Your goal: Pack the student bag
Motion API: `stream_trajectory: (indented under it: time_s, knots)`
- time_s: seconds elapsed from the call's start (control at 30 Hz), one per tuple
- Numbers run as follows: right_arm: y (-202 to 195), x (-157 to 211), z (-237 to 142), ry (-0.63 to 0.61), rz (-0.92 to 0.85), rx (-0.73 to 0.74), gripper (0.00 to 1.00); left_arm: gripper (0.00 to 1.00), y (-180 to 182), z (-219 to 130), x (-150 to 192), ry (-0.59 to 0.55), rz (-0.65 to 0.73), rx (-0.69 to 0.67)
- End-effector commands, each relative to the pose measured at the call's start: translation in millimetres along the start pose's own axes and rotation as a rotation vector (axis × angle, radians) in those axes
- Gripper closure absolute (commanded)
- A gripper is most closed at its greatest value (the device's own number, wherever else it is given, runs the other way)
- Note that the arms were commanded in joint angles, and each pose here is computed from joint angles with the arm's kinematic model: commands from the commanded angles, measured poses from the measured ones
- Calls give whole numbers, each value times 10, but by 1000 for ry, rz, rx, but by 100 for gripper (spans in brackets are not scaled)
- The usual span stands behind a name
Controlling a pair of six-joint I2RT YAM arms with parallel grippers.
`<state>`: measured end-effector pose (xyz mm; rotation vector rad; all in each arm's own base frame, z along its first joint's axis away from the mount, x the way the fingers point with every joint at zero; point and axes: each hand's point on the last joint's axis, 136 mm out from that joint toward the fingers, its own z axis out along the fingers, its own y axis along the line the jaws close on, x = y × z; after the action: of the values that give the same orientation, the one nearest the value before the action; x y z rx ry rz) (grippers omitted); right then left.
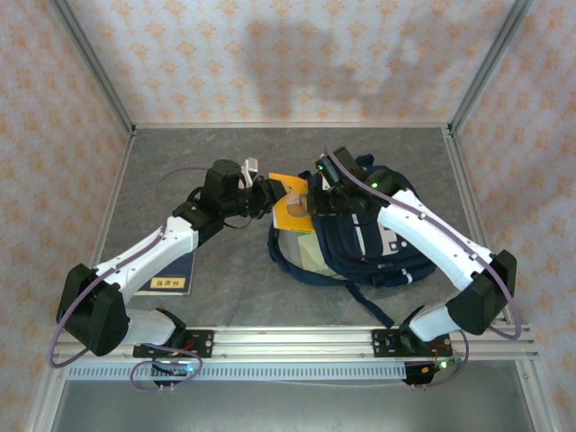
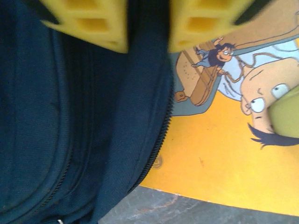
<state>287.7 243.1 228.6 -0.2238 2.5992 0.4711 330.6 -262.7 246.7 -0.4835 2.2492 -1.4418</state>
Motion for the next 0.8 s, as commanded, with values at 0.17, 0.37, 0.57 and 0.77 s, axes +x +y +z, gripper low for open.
stream_trajectory:
  time_s: [0.17, 0.37, 0.57, 0.77]
  knots:
    - [-179, -235, -384, -91, -106, 119, 100, 100, -429, -179, -58, -68, 149, 107]
    - [-269, -369, -744, -130, -120, 58, 100, 100, -118, -213, -109, -72, 196, -19]
    - [-314, -368, -910, -123, -114, 8, 100, 100, -140, -358, -201, -85, 239, 15]
    - [-326, -401, -1063, -142, -103, -40, 100, 100, -111, -588, -333, -90, 261, -5]
